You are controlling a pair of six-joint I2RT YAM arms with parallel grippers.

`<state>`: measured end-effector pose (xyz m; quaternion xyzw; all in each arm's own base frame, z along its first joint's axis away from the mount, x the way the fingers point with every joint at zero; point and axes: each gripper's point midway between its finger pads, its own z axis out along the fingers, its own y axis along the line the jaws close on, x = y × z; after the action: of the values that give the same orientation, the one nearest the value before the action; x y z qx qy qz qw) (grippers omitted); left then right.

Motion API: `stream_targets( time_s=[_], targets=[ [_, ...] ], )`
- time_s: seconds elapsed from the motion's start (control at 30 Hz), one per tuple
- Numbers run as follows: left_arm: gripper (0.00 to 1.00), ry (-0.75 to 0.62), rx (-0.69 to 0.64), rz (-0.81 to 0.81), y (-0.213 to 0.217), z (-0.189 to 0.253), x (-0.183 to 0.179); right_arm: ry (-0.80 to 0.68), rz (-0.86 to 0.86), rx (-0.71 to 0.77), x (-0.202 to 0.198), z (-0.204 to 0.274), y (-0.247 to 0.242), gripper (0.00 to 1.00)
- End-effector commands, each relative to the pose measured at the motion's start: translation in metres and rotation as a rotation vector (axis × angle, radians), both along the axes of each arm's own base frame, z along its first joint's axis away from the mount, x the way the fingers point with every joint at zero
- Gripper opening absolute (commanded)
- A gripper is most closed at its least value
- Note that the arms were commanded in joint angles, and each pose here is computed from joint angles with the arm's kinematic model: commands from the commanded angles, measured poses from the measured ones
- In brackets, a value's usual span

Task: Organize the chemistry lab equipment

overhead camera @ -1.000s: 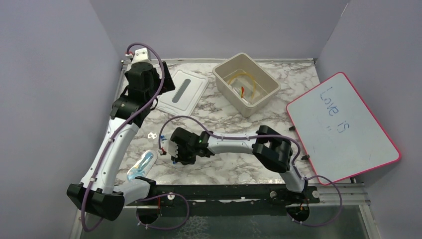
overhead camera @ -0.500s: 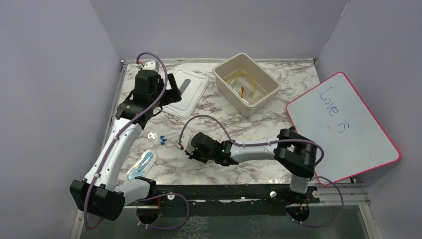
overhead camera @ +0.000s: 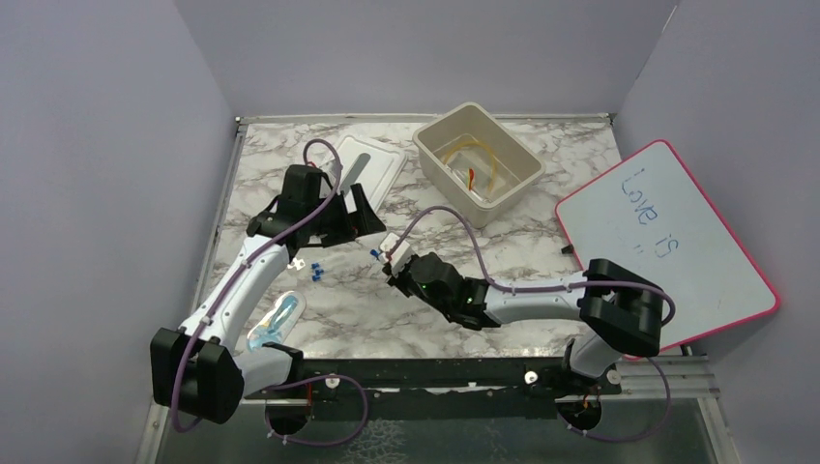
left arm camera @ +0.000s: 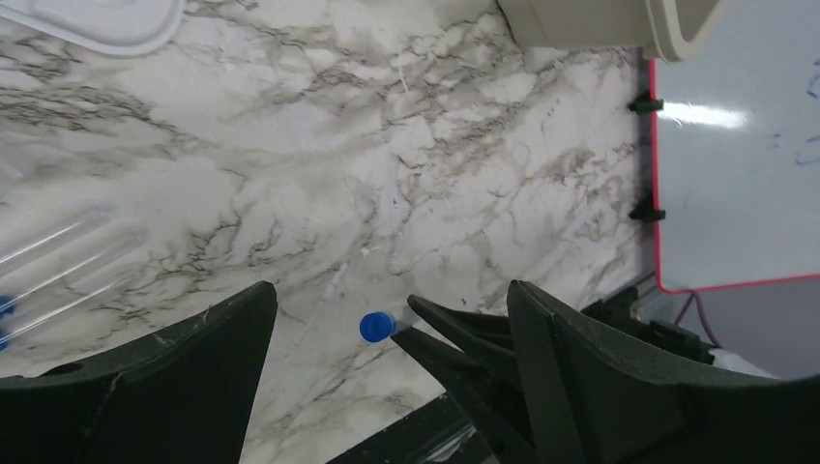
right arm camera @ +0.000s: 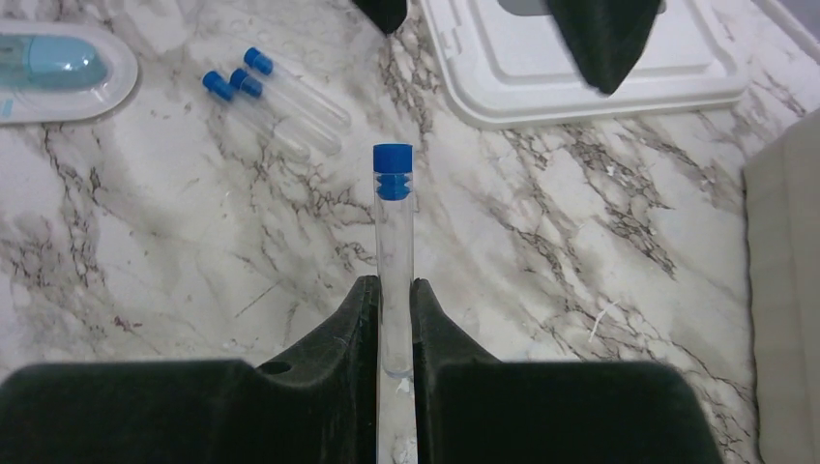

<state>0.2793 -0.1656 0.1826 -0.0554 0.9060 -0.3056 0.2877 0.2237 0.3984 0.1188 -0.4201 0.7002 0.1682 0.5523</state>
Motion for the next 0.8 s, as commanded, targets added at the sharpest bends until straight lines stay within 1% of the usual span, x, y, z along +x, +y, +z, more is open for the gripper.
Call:
stream_targets(
  time_s=[0.0,0.13,0.27,0.4,0.5,0.63,0.77],
  targets=[
    [0.89,0.015,-0.187,-0.164,-0.032,0.014,-0.018,-0.075,-0.099,0.169,0.02,0.043,-0.006,0.05],
    [0.77,0.059,-0.202,-0.197,-0.035,0.0,-0.025,-0.1,-0.118,0.183,0.029,0.05,-0.008,0.05],
    [0.66,0.07,-0.182,-0.167,-0.031,-0.007,-0.024,-0.115,-0.125,0.203,0.031,0.055,-0.011,0.05],
    [0.56,0.085,-0.208,-0.148,-0.034,-0.008,-0.022,-0.11,-0.12,0.211,0.03,0.055,-0.011,0.05],
    [0.53,0.09,-0.214,-0.136,-0.034,-0.009,-0.021,-0.112,-0.104,0.217,0.028,0.055,-0.01,0.05],
    [0.55,0.078,-0.219,-0.108,-0.034,-0.005,-0.015,-0.115,-0.089,0.206,0.027,0.052,-0.009,0.05],
    [0.54,0.067,-0.228,-0.077,-0.033,-0.003,-0.009,-0.121,-0.078,0.207,0.025,0.052,-0.01,0.05]
  ],
)
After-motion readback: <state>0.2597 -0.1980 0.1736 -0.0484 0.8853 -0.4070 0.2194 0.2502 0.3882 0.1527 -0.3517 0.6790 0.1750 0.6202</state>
